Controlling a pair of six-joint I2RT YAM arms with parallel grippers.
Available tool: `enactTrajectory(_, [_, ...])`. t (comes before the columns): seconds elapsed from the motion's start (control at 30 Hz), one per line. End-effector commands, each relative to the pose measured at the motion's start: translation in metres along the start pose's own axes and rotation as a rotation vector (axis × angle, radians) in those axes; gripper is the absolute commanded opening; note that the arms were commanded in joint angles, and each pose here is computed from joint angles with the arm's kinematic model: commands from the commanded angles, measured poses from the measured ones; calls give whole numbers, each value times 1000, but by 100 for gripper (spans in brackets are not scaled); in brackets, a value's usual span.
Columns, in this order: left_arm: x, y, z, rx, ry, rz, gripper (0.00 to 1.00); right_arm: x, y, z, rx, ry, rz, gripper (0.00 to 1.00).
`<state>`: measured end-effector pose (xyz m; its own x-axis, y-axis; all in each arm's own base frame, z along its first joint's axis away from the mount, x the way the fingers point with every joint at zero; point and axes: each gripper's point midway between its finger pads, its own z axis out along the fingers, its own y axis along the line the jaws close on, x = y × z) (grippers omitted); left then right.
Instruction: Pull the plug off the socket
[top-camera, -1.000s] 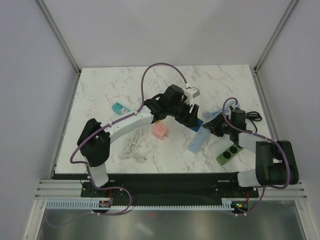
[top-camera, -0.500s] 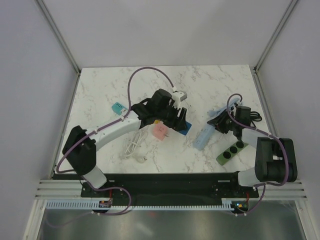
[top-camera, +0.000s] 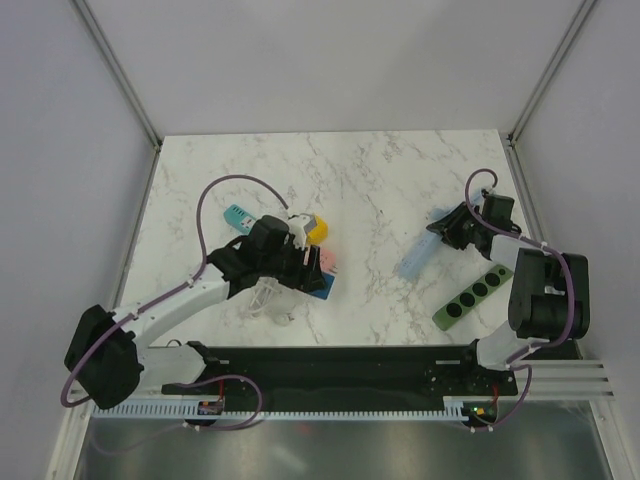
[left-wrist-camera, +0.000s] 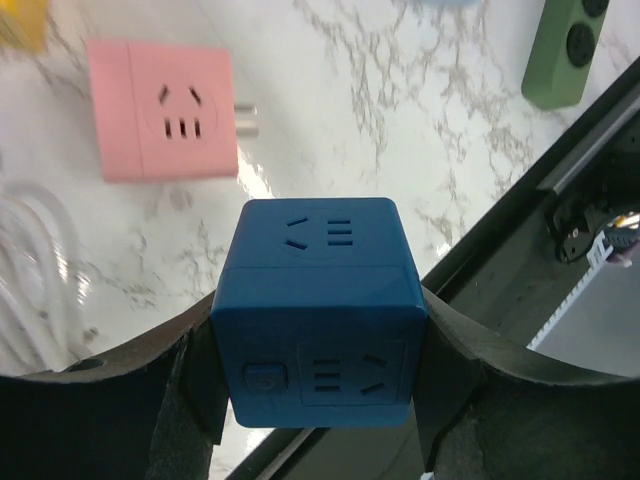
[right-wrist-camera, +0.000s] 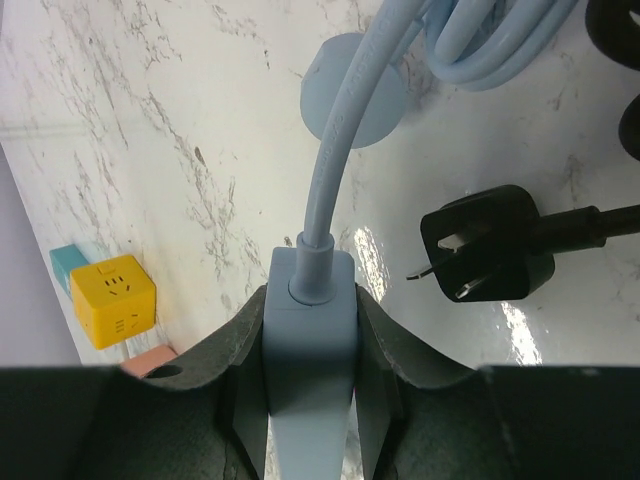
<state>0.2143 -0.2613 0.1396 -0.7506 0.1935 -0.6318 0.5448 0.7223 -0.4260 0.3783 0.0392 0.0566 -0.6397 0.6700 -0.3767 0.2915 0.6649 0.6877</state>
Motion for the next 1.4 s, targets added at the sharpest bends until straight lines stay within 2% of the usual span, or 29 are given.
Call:
enactTrajectory(0.0, [15,-20,2,124,-3,-96,2,-23,24,-1,-75,-47,-29,0])
enactTrajectory(0.13, [40,-5,12,93,23,-128,2,-23,29,0,-99,-38,-22,0])
enactTrajectory(0.4, [39,5,37,82,17,-114,2,-35,37,19,-163,-52,48,0])
enactTrajectory(0.6, [43,20,51,28,39,-95,3,-75,47,42,-180,-127,49,0])
enactTrajectory(0.7, [42,27,53,1,38,-88,10,-92,50,56,-173,-132,54,0])
enactTrajectory(0.8, [44,34,53,-30,35,-95,29,-104,51,69,-171,-140,71,1])
enactTrajectory(0.83, [45,37,52,-37,32,-98,40,-107,51,73,-170,-142,72,2])
enactTrajectory(0.9, [44,41,51,-55,21,-98,50,-115,51,85,-172,-143,75,3])
enactTrajectory(1.0, [42,40,49,-61,15,-97,72,-120,49,102,-178,-148,88,6])
enactTrajectory(1.27, [23,32,33,-73,9,-93,85,-130,63,147,-194,-155,79,14])
enactTrajectory(1.3, [18,30,29,-79,8,-87,87,-130,59,152,-168,-152,89,21])
enactTrajectory(1.37, [11,30,22,-92,-11,-71,90,-132,63,162,-165,-145,86,29])
